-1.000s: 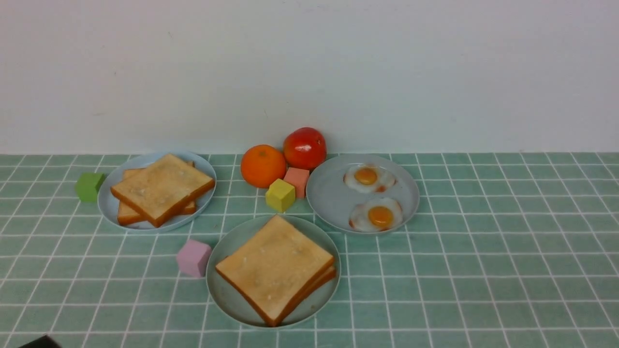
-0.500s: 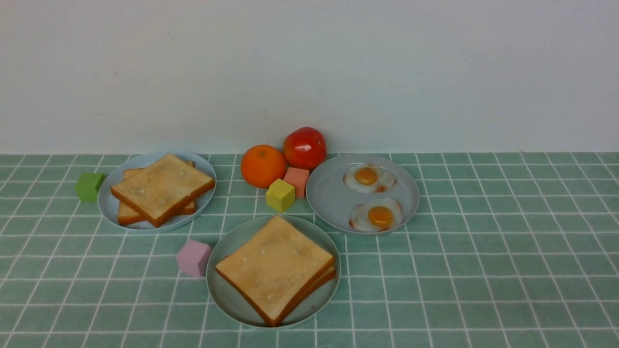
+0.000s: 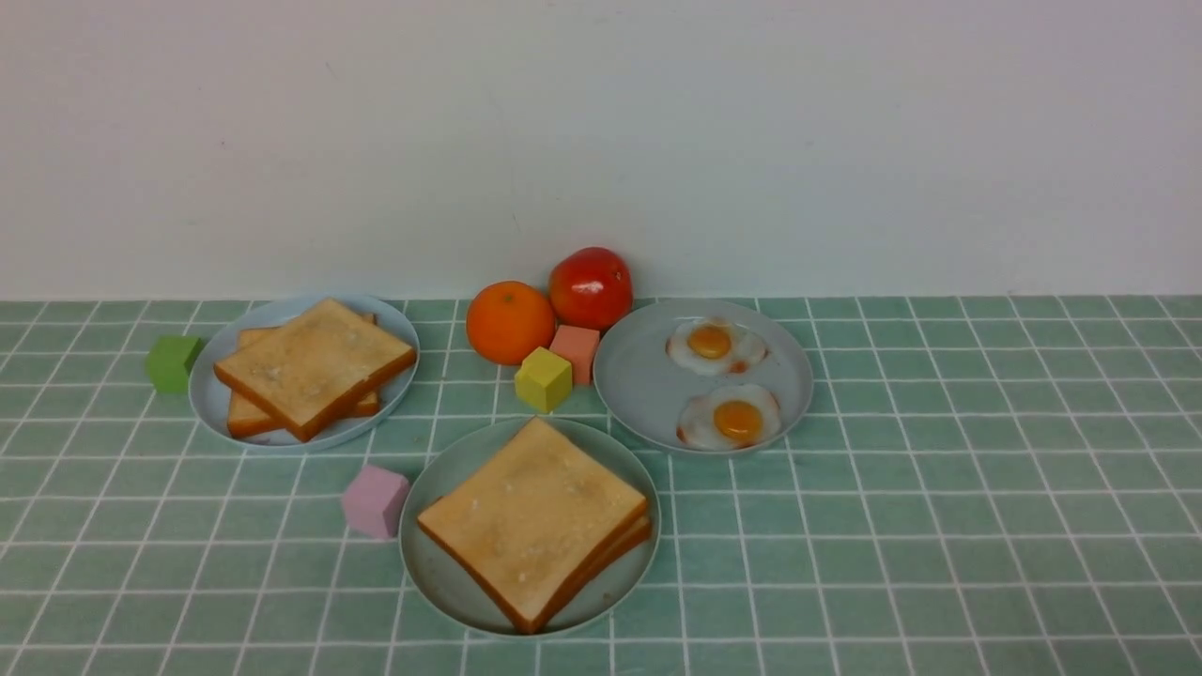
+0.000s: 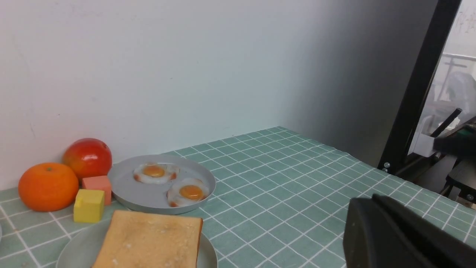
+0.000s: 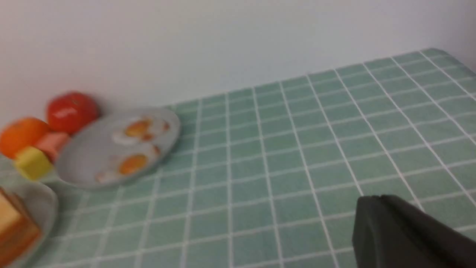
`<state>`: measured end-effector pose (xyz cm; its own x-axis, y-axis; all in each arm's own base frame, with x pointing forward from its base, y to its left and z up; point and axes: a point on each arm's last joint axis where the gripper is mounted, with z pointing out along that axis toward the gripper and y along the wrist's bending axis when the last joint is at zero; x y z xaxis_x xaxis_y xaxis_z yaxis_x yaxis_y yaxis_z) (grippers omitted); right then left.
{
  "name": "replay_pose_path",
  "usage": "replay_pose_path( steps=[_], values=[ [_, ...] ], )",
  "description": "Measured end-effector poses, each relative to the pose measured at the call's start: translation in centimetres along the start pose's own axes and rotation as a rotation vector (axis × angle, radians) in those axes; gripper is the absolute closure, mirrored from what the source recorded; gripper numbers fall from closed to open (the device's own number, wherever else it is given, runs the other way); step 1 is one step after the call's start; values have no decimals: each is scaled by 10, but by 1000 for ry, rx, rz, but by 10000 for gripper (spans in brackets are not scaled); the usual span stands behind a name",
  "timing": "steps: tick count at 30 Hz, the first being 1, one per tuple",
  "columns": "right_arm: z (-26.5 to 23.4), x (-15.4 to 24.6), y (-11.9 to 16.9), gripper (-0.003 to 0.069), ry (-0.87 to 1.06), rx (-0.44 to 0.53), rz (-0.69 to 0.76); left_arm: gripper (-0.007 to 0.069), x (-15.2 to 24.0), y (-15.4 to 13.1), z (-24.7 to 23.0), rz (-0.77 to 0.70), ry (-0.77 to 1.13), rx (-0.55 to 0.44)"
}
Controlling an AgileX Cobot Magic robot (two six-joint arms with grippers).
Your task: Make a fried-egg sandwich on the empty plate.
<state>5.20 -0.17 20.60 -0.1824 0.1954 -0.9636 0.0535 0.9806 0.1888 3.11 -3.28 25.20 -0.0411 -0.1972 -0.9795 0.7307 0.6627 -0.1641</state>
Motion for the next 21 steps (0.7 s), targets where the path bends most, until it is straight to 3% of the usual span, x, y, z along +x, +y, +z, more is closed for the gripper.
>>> replay_pose_path(
  steps=[6,21],
  values=[
    [8,29,-6,673,60,19,-87,637,0,0,0,0,0,0],
    [7,30,-8,671,95,40,-139,631,0,0,0,0,0,0]
  ],
)
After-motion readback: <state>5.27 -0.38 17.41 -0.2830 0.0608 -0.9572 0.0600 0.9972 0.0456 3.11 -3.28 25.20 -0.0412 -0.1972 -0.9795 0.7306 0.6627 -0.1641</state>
